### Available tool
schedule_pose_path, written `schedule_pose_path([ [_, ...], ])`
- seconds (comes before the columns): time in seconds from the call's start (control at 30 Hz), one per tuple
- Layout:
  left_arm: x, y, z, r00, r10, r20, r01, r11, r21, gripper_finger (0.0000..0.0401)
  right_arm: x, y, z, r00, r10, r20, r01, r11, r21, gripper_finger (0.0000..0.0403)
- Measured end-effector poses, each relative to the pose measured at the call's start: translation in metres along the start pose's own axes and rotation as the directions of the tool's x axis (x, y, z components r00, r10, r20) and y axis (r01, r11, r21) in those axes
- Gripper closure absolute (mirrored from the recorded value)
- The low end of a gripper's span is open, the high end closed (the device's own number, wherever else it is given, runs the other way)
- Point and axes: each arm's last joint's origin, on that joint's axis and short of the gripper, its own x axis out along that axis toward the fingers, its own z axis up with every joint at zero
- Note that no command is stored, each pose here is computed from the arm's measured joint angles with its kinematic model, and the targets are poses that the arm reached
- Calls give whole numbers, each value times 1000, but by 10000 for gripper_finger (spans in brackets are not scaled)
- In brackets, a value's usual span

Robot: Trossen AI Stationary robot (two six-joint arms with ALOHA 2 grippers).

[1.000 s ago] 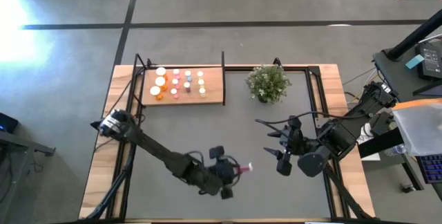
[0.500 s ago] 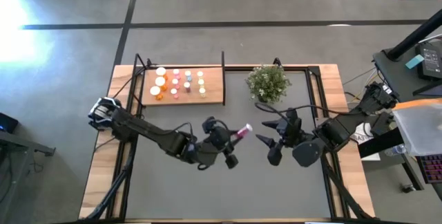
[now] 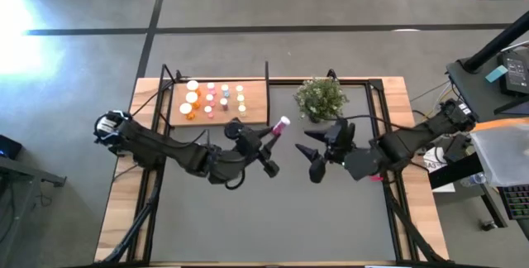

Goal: Pick and place medicine bottles onto shelf by color
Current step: Put the small blue pill bottle on the shelf aligned with the other small blue pill bottles

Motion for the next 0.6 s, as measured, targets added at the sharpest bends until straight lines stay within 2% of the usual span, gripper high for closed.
schedule_pose_path([
  [0.13,-2,2,18,996,4,93,-11,998,67,315,5,4,21,988,84,128,-71,992,-102,177],
  [0.27,-6,5,41,973,24,231,-57,989,135,315,3,8,43,944,191,271,-157,977,-144,177],
  [0.43,-16,15,67,918,71,391,-124,986,112,315,-5,6,60,891,229,392,-173,970,-173,177],
  [0.5,-19,17,71,900,53,433,-94,993,74,315,-6,5,65,870,256,422,-191,963,-190,177],
  [0.6,-21,11,71,864,-91,496,33,992,124,315,-6,5,70,822,348,450,-276,936,-221,177],
])
